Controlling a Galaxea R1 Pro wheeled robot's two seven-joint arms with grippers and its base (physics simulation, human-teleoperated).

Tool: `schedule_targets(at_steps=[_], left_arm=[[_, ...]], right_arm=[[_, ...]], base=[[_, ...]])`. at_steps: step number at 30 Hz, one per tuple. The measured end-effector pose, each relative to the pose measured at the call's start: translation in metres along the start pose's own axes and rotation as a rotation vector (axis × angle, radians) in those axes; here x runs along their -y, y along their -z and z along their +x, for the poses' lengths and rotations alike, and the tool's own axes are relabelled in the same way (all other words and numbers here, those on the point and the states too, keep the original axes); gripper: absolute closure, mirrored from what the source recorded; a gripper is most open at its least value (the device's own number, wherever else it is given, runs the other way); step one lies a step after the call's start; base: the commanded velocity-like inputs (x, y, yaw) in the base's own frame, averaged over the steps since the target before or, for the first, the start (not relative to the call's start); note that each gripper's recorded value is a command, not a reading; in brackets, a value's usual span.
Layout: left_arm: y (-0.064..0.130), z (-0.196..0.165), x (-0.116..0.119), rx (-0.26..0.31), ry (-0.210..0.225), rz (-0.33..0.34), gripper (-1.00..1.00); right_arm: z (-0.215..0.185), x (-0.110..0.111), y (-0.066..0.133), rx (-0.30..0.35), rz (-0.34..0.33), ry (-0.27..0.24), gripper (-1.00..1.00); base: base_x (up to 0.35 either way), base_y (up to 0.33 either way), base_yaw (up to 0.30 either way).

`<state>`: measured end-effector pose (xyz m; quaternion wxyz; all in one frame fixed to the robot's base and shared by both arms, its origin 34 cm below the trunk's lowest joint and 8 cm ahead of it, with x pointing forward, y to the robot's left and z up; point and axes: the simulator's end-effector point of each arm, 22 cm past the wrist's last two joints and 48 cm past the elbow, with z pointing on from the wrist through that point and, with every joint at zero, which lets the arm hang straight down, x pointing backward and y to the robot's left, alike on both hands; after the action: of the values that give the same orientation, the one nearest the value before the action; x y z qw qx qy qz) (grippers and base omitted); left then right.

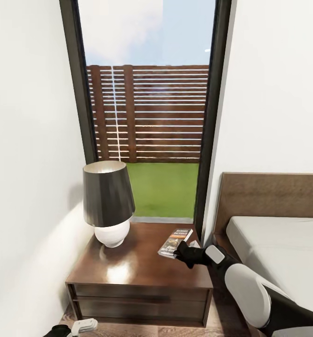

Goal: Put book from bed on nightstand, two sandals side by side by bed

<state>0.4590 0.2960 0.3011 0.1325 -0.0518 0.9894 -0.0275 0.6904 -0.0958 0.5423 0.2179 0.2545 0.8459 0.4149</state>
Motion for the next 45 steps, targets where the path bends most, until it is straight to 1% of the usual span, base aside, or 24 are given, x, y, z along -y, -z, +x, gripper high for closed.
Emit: schedule_targets(at_steps=[8, 25, 45], left_arm=[[0.0001, 0.0002, 0.0002, -0.002, 0.000, 0.000, -1.00], [0.0000, 0.0019, 0.0000, -0.010, 0.000, 0.000, -1.00], [-0.0036, 0.0069, 0.0021, -0.023, 0.000, 0.002, -1.00]], right_arm=[[0.0000, 0.0001, -0.0004, 0.000, 0.008, 0.001, 1.00], [0.0046, -0.0051, -0.0034, -0.007, 0.000, 0.009, 1.00], [0.0070, -0.0004, -0.0078, -0.015, 0.003, 0.000, 1.00]], base=[[0.000, 0.000, 0.000], [0.000, 0.000, 0.000], [0.000, 0.000, 0.000]])
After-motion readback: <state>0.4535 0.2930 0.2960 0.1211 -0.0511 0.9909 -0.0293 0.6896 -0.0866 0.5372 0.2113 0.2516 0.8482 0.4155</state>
